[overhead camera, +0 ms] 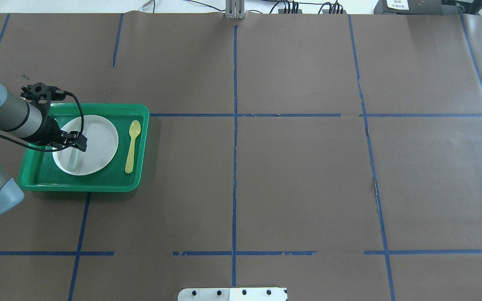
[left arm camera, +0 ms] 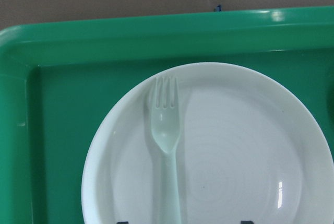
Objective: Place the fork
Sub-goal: 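Move the left gripper over the pale green fork on the plate, then lower the left gripper and close it on the fork handle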
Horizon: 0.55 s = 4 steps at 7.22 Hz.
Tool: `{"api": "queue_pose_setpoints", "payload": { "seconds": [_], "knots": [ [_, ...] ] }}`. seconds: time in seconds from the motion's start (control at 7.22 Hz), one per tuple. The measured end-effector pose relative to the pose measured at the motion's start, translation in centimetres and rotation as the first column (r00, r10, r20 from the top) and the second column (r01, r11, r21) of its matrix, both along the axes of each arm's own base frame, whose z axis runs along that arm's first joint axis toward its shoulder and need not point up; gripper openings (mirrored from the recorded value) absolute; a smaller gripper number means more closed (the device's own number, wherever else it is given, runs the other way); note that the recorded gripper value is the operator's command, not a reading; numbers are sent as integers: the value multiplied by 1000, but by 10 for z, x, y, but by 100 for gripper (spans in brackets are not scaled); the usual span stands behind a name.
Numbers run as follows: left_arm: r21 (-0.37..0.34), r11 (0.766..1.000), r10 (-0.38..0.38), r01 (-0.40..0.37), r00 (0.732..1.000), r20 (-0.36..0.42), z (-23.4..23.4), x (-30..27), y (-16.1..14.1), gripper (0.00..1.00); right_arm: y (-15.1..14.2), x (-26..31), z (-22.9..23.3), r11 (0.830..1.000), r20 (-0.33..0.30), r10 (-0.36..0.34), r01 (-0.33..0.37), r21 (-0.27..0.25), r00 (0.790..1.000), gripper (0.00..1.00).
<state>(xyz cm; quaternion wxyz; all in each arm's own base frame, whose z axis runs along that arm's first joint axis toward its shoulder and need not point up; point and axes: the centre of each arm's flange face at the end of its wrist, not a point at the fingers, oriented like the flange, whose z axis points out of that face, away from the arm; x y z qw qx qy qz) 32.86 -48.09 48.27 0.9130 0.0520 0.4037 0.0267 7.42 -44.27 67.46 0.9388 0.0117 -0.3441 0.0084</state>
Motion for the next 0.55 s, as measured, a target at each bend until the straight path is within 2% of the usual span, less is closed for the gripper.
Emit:
{"api": "queue_pose_setpoints", "payload": {
  "seconds": [0.55],
  "knots": [
    [-13,1000,20,-20,1000,18,10,18,-7,70,0,0,0,1000,0,0,0,0,1000,100]
  ]
}}
